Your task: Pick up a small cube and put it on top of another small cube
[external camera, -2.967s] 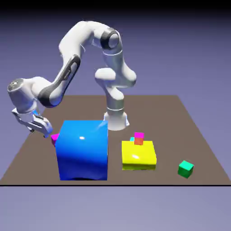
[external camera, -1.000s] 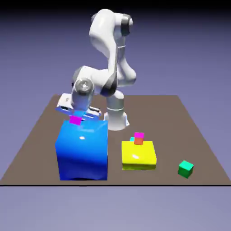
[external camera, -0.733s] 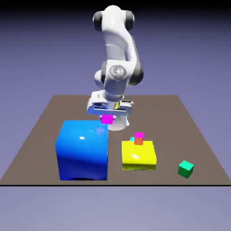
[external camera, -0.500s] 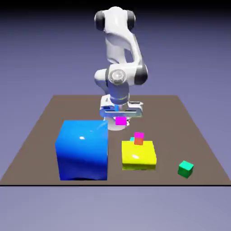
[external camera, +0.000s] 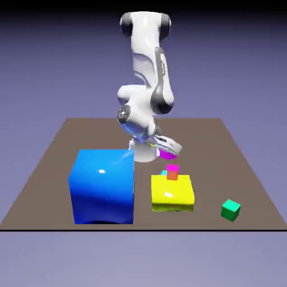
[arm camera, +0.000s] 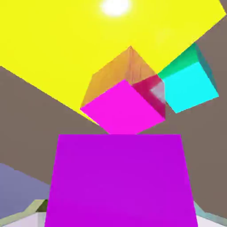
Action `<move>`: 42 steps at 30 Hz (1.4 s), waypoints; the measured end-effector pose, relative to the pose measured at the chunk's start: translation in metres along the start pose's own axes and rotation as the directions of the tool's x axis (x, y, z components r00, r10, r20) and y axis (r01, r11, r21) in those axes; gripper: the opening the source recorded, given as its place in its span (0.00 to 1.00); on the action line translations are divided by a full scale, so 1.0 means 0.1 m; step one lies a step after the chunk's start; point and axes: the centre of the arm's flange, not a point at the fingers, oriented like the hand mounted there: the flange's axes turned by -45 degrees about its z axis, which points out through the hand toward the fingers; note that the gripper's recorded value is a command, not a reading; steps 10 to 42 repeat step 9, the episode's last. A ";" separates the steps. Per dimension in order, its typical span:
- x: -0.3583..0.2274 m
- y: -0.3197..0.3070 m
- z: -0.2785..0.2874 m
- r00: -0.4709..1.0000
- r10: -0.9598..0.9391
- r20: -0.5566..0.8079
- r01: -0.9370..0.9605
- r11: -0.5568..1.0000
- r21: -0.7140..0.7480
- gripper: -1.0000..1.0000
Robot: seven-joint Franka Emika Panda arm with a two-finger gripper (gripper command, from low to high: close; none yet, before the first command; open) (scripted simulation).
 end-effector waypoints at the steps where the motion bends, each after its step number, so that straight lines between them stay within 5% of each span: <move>1: 0.06 0.05 -0.01 0.997 0.075 0.033 -0.076 0.996 0.044 0.00; 6: 0.23 0.06 0.49 0.989 0.134 0.069 -0.138 0.989 0.061 0.00; 7: 0.29 0.08 0.54 0.987 0.147 0.068 -0.152 0.985 0.077 1.00; 42: 0.28 0.08 0.54 0.987 0.146 0.067 -0.151 0.986 0.073 1.00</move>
